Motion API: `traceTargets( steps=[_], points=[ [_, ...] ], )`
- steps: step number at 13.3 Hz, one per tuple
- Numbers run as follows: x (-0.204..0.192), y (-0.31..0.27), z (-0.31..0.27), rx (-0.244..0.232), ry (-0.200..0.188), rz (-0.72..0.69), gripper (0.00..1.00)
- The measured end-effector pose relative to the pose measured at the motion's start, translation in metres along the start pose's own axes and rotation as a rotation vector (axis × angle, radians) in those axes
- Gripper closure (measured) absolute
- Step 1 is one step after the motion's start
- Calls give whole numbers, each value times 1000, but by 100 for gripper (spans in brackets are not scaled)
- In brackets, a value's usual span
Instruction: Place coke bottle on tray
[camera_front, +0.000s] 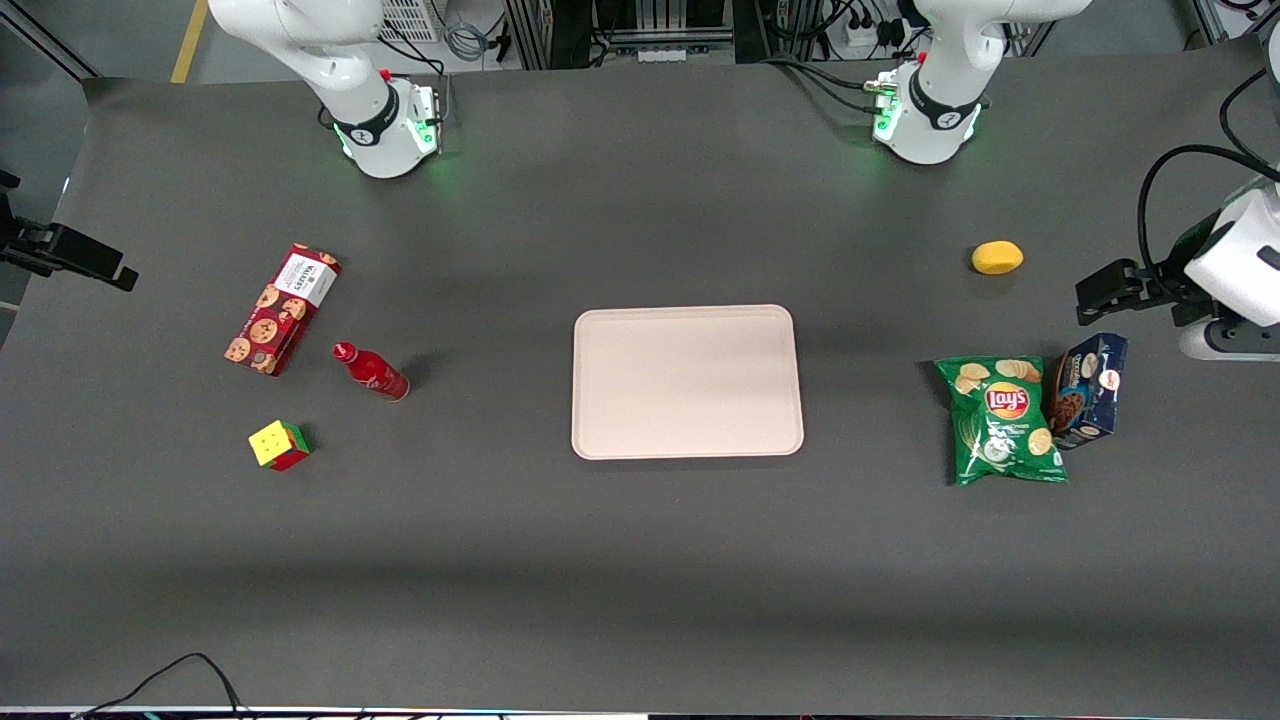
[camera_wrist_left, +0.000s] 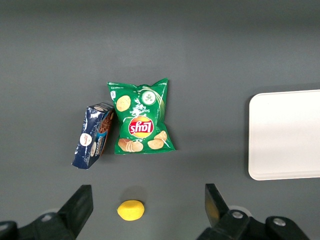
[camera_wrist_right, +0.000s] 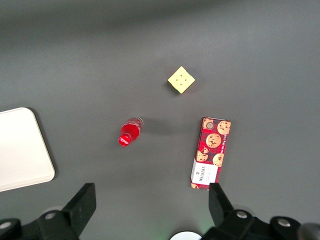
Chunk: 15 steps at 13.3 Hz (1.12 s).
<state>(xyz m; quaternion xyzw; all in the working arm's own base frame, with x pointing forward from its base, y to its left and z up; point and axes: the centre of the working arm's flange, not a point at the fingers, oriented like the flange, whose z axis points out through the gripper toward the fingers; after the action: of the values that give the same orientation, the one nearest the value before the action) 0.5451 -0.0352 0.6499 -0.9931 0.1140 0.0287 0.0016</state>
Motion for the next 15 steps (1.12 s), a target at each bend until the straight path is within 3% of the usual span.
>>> traceTargets(
  steps=[11, 15],
  points=[
    [1, 4, 0, 5, -2, 8, 0],
    [-2, 3, 2, 1, -26, 5, 0]
  ],
)
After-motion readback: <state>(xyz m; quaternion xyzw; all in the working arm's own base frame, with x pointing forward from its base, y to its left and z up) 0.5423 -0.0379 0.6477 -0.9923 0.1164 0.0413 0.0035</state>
